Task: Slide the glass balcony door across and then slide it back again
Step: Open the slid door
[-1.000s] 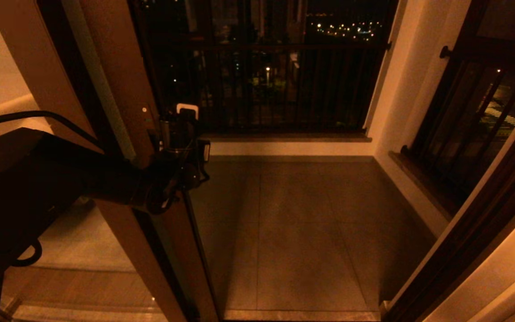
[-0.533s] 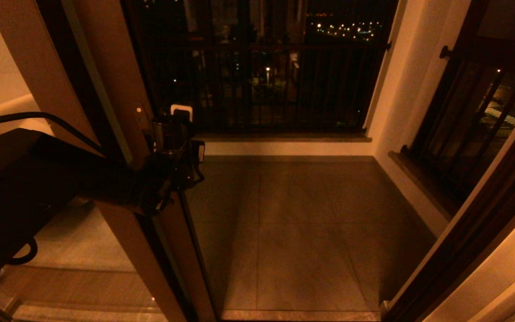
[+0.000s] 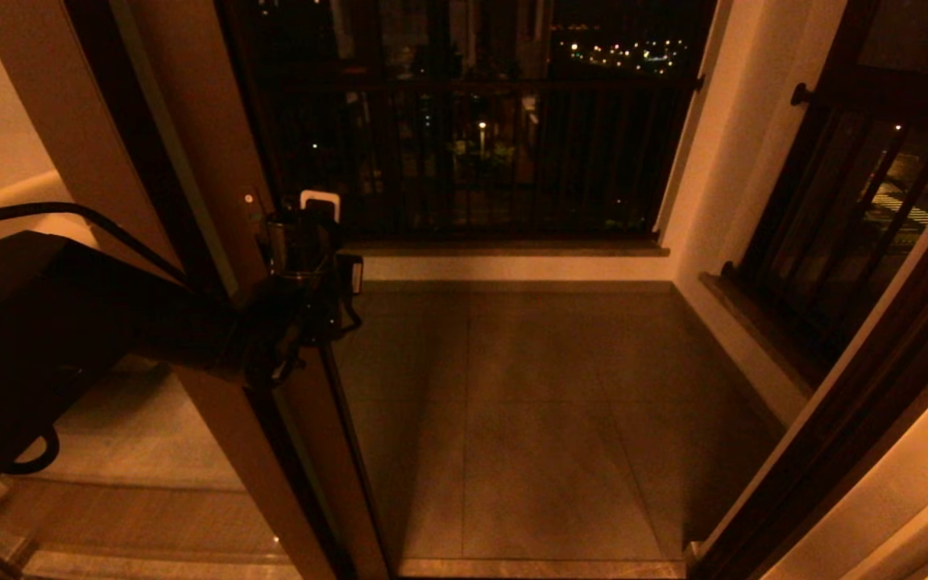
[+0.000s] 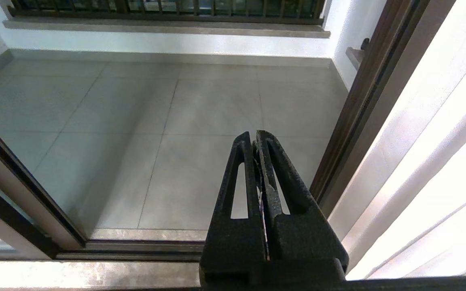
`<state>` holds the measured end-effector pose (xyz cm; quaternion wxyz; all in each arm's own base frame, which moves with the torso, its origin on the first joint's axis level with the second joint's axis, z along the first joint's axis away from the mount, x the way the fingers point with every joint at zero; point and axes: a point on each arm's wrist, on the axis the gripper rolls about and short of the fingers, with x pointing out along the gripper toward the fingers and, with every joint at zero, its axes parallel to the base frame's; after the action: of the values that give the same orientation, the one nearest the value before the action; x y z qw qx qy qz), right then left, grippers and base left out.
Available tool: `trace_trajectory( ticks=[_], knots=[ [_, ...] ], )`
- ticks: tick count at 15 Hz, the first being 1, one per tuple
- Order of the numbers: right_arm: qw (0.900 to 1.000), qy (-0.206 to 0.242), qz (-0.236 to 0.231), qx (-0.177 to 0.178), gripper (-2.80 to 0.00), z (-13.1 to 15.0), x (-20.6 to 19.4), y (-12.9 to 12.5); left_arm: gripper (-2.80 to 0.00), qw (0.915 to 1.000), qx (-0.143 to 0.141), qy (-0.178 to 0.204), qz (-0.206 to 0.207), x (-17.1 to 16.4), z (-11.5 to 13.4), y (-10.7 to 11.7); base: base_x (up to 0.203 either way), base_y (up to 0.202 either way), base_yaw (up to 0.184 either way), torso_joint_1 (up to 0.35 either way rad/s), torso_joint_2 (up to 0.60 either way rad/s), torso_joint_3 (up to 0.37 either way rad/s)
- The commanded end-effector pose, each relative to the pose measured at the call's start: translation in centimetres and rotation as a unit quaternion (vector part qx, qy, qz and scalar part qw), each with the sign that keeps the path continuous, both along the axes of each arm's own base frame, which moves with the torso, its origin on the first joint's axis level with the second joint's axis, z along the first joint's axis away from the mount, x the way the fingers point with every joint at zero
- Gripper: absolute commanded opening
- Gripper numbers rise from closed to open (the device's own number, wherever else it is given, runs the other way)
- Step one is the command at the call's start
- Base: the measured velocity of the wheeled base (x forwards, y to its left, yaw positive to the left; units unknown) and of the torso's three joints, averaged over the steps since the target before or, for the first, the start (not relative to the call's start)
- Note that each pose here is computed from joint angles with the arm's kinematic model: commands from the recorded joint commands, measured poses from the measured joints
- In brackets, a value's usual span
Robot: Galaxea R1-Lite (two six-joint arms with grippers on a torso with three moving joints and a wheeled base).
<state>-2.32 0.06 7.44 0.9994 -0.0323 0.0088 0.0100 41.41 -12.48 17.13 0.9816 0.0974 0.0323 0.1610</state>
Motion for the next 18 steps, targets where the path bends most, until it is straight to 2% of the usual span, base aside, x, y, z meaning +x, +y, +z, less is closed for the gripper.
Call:
trace_trajectory(
  ticks=[1, 12, 18],
  knots=[
    [1.000, 0.001, 0.000, -0.001, -2.80, 0.0, 0.0, 0.0, -2.80, 1.0000, 0.001, 0.000, 0.006, 0.1, -0.1, 0.2, 0.000, 0.000, 0.000, 0.000, 0.00, 0.000],
    [1.000, 0.001, 0.000, -0.001, -2.80, 0.0, 0.0, 0.0, -2.80, 0.9998, 0.003, 0.006, 0.021, 0.4, -0.5, 1.6, 0.000, 0.000, 0.000, 0.000, 0.00, 0.000],
    [1.000, 0.001, 0.000, -0.001, -2.80, 0.0, 0.0, 0.0, -2.80, 0.9998, 0.002, 0.003, 0.021, 0.3, -0.3, 1.5, 0.000, 0.000, 0.000, 0.000, 0.00, 0.000]
  ],
)
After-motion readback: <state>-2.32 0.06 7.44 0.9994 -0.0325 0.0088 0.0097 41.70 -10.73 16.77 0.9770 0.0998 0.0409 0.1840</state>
